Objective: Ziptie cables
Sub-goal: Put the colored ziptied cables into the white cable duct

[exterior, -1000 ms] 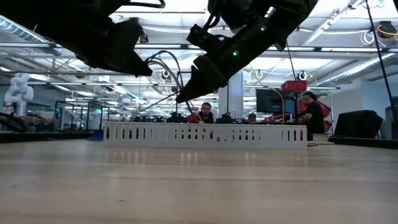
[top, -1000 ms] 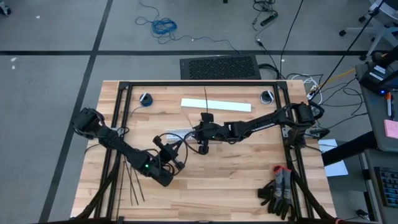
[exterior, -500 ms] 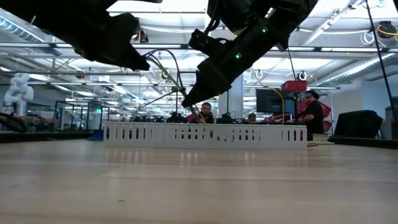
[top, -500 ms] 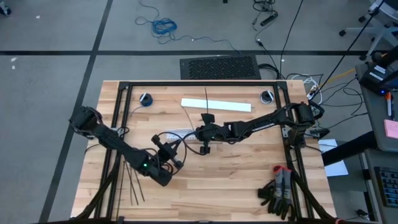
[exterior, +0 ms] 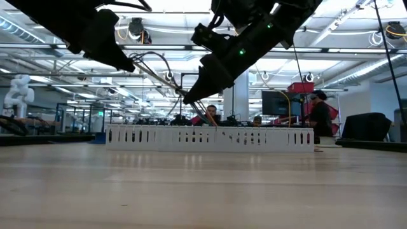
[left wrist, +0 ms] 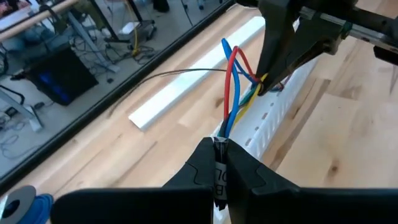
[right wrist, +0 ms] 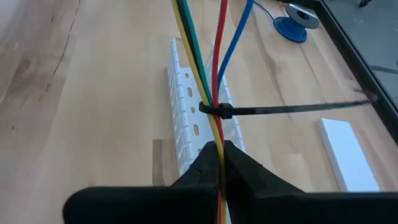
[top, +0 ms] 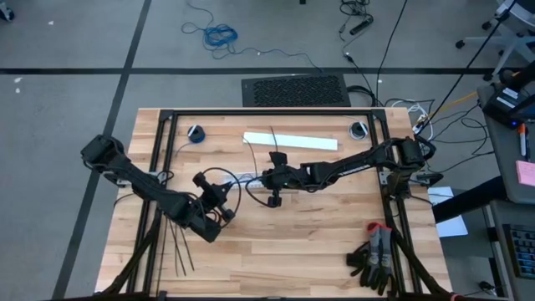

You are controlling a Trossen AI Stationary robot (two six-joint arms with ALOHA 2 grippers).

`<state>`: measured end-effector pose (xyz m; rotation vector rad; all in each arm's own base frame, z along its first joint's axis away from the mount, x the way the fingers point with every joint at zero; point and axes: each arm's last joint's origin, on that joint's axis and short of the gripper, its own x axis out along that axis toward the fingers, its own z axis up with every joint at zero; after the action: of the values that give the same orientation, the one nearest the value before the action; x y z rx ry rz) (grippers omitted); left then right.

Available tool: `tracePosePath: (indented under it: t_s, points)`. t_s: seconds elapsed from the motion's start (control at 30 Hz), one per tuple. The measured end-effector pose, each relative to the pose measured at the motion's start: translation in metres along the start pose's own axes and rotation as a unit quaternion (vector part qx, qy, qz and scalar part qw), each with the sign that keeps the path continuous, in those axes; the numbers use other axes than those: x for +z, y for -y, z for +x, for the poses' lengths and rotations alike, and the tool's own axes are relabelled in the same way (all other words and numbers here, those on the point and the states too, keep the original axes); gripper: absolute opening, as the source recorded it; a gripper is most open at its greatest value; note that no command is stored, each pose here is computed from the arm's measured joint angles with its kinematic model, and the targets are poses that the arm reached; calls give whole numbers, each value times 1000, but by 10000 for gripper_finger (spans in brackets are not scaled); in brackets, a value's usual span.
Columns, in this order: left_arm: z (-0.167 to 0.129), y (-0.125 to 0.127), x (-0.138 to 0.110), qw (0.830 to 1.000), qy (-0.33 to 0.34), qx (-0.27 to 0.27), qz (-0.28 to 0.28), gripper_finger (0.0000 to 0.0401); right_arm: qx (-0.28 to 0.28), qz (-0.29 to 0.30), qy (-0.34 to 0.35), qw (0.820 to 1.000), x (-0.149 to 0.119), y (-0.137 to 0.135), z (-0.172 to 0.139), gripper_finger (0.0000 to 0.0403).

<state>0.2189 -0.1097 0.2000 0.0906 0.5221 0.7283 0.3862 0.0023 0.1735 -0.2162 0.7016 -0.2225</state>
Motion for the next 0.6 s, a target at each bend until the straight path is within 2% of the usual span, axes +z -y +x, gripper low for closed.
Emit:
tracePosePath:
  t_s: [0.13,0.3,0.43,0.6]
  points:
    - [1,1,-1,1000,-4,-2,0,13,2,-3,-4,1000,-2,0,0,0]
    - [0,2,0,1000,-1,-6,-7,13,38,-15,-1,999,-3,-2,1,7]
    - [1,1,1,1000,-1,-4,-8,13,38,-34,-38,998,-13,-5,1,47]
    - [0,2,0,1000,-6,-11,-6,13,15,-24,-29,999,-3,-2,-13,121]
